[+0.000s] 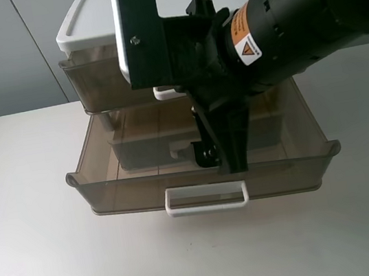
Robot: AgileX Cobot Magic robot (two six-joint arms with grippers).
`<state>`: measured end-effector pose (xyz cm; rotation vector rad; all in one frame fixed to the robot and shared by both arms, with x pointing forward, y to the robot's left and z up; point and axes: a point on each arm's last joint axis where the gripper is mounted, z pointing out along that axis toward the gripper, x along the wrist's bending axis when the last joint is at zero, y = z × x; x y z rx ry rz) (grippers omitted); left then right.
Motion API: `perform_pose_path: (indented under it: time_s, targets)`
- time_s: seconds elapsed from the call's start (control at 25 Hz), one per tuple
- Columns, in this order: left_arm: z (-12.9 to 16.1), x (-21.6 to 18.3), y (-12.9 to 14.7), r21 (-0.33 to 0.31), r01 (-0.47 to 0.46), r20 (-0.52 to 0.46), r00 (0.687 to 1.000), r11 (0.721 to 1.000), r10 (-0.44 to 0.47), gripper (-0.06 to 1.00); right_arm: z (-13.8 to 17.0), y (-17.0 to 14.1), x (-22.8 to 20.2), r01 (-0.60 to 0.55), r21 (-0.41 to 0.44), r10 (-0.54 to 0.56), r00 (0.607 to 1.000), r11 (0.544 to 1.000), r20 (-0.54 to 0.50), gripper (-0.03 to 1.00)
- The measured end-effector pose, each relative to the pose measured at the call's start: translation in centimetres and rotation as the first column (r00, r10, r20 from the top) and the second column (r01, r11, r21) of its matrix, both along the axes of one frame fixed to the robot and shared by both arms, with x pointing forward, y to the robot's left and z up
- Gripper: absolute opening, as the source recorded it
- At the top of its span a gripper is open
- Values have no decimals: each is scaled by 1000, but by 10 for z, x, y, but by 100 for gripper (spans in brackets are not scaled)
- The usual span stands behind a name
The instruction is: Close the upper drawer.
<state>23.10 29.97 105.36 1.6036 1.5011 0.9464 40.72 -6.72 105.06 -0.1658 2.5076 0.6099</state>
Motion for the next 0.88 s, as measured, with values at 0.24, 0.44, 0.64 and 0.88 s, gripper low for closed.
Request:
perform_pose_path:
  time_s: [0.24,0.44,0.64,0.88]
  targets:
    - [0,0,0,0,0,0,1000,1000,0,74,-6,-3,8,29,-16,-29,1000,999,-11,70]
    - [0,0,0,0,0,0,1000,1000,0,74,-8,-2,10,33,-23,-33,999,999,-15,70]
    - [0,0,0,0,0,0,1000,1000,0,74,-15,0,13,37,-43,-38,999,998,-28,70]
    - [0,0,0,0,0,0,1000,1000,0,74,-24,0,20,42,-81,-45,999,996,-29,70]
